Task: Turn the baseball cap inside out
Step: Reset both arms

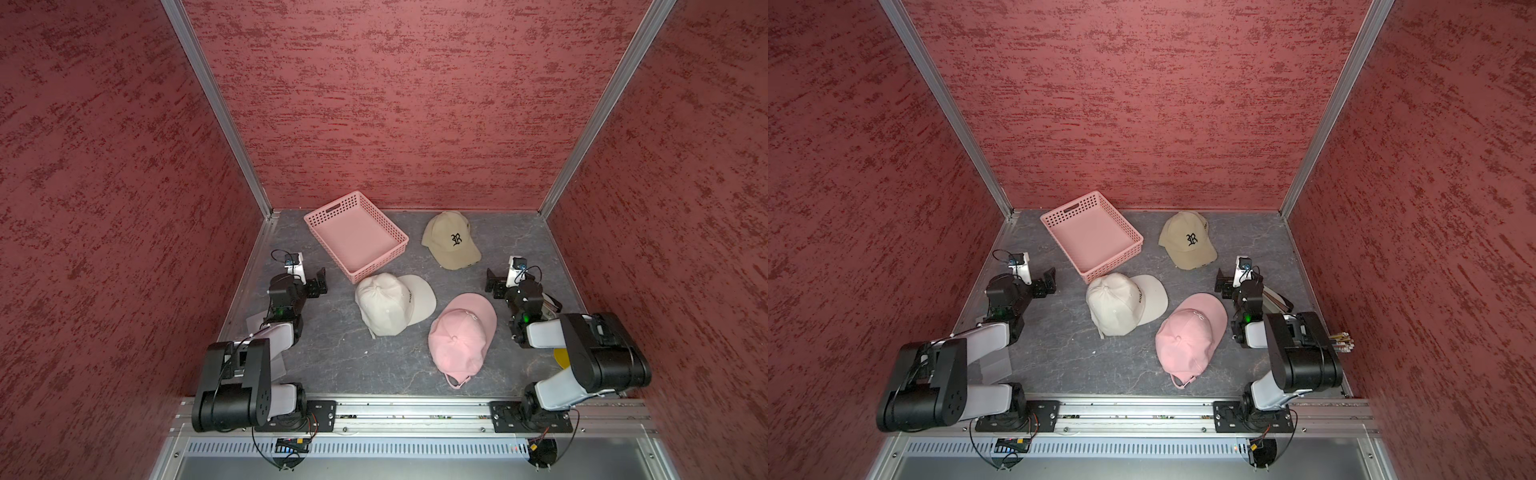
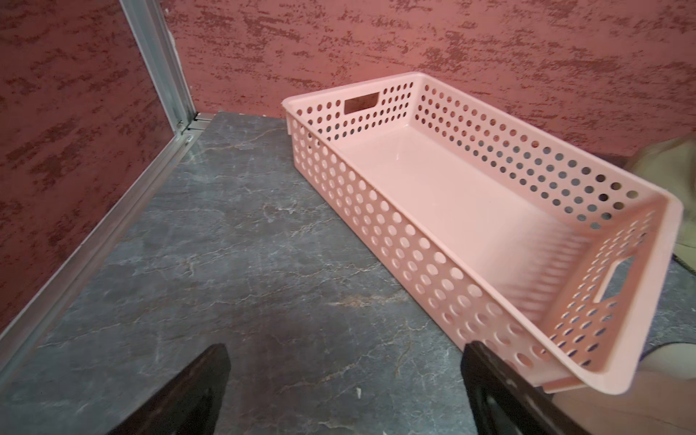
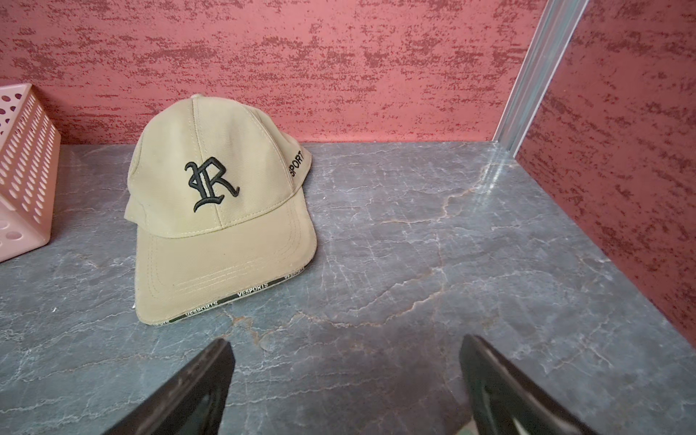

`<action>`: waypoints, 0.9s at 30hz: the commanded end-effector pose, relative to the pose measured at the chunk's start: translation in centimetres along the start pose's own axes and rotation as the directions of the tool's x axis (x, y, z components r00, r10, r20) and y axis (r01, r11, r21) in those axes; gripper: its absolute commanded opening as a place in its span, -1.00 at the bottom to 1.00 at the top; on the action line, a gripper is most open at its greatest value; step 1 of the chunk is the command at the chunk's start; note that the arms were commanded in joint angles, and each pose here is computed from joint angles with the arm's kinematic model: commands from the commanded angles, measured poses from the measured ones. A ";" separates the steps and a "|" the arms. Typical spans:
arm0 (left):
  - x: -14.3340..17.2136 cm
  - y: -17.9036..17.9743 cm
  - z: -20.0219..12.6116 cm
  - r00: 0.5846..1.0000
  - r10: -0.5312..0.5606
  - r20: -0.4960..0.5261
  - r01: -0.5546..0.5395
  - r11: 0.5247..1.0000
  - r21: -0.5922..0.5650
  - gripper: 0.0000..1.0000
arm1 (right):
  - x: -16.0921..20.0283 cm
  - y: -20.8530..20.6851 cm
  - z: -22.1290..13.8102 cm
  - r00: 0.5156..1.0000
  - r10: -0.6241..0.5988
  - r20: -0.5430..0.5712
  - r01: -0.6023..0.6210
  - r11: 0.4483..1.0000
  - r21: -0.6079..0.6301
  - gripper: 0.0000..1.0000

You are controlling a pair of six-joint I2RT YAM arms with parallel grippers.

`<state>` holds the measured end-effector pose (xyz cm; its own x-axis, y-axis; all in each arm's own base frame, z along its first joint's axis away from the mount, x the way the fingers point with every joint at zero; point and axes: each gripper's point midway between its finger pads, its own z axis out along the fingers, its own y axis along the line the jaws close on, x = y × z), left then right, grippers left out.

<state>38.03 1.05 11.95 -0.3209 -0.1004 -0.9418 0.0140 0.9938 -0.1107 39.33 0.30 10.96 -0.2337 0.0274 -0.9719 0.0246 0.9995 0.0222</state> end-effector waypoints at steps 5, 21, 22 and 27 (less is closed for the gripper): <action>0.0 -2.6 1.0 0.989 0.080 0.126 -0.090 0.993 0.074 0.99 | -1.0 0.2 0.5 1.000 -0.005 0.019 0.005 1.000 -0.005 0.97; 0.0 -1.7 1.8 0.994 0.072 0.087 -0.073 0.997 0.001 1.00 | -1.0 0.3 0.9 1.000 -0.008 -0.004 0.008 1.000 -0.010 0.97; 0.0 -1.7 1.8 0.994 0.072 0.085 -0.072 0.997 0.000 0.99 | -1.0 0.4 0.9 1.000 -0.008 -0.005 0.008 1.000 -0.011 0.97; 0.1 -1.2 2.2 0.998 0.028 0.054 -0.030 0.999 0.044 0.99 | -1.0 0.4 0.9 1.000 -0.008 -0.004 0.008 1.000 -0.011 0.97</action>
<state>39.51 -0.48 10.60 -0.2798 -0.0553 -0.9585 0.0483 0.9963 -0.0716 39.75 0.31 10.71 -0.2599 0.0267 -0.9653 0.0252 0.9995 0.0208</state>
